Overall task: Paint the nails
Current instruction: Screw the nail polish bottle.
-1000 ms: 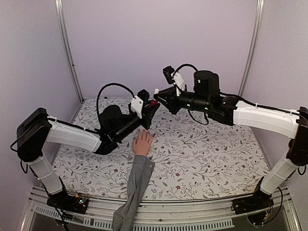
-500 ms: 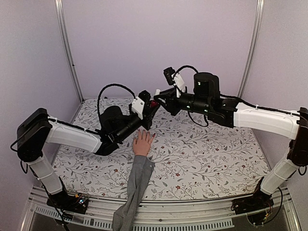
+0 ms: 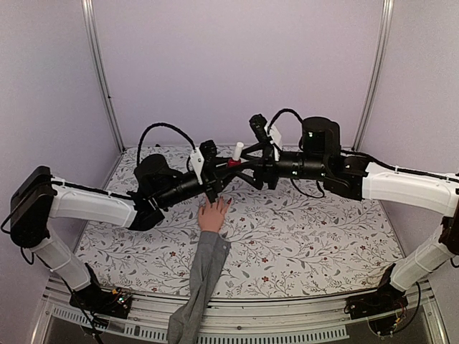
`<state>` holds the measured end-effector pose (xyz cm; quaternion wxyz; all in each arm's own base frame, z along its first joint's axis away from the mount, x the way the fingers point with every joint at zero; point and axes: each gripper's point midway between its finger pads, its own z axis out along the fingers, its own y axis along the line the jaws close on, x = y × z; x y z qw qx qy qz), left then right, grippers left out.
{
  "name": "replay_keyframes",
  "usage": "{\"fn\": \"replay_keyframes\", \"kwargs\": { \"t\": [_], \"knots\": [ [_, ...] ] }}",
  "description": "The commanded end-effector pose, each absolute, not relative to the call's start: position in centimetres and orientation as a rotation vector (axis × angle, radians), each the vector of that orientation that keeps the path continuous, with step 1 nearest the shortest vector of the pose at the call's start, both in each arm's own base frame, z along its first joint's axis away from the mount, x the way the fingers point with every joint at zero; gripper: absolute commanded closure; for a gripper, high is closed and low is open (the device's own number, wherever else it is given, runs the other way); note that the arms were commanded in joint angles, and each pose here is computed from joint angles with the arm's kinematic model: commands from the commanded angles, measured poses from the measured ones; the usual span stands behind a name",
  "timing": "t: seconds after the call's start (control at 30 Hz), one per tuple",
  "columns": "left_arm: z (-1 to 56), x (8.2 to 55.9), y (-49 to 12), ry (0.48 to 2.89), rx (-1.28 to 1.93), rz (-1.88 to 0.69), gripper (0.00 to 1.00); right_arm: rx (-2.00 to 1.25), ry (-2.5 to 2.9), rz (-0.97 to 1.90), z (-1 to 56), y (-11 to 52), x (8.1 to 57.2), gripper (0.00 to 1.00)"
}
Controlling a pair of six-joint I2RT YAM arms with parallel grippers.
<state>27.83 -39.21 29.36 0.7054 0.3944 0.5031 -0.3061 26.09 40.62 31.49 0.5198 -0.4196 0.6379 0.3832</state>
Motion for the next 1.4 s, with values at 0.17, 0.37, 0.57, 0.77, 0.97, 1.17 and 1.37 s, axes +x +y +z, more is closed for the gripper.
{"fn": "replay_keyframes", "kwargs": {
  "t": [0.17,0.37,0.57,0.77,0.97,1.17,1.37],
  "knots": [
    [29.8,20.4,-39.5,0.923,1.292,-1.07,1.0,-1.353,1.256,1.078,32.5,39.7,18.9,0.37],
    [28.8,18.6,-39.9,0.915,1.404,-1.217,1.0,-1.457,1.133,1.062,33.5,38.9,16.9,0.41],
    [28.3,17.9,-40.3,0.91,1.453,-1.313,1.0,-1.507,1.093,1.023,33.9,39.0,16.2,0.48],
    [27.9,17.9,-40.7,0.919,1.474,-1.348,1.0,-1.536,1.1,1.022,33.5,39.5,15.8,0.59],
    [27.9,18.1,-40.7,0.92,1.47,-1.348,1.0,-1.544,1.102,1.033,33.5,39.6,15.7,0.73],
    [28.3,18.6,-40.5,0.919,1.449,-1.333,1.0,-1.563,1.122,1.048,32.7,39.9,15.7,0.78],
    [28.5,19.8,-40.4,0.941,1.402,-1.277,1.0,-1.569,1.159,1.068,31.6,40.3,16.0,0.9]
  ]
}}
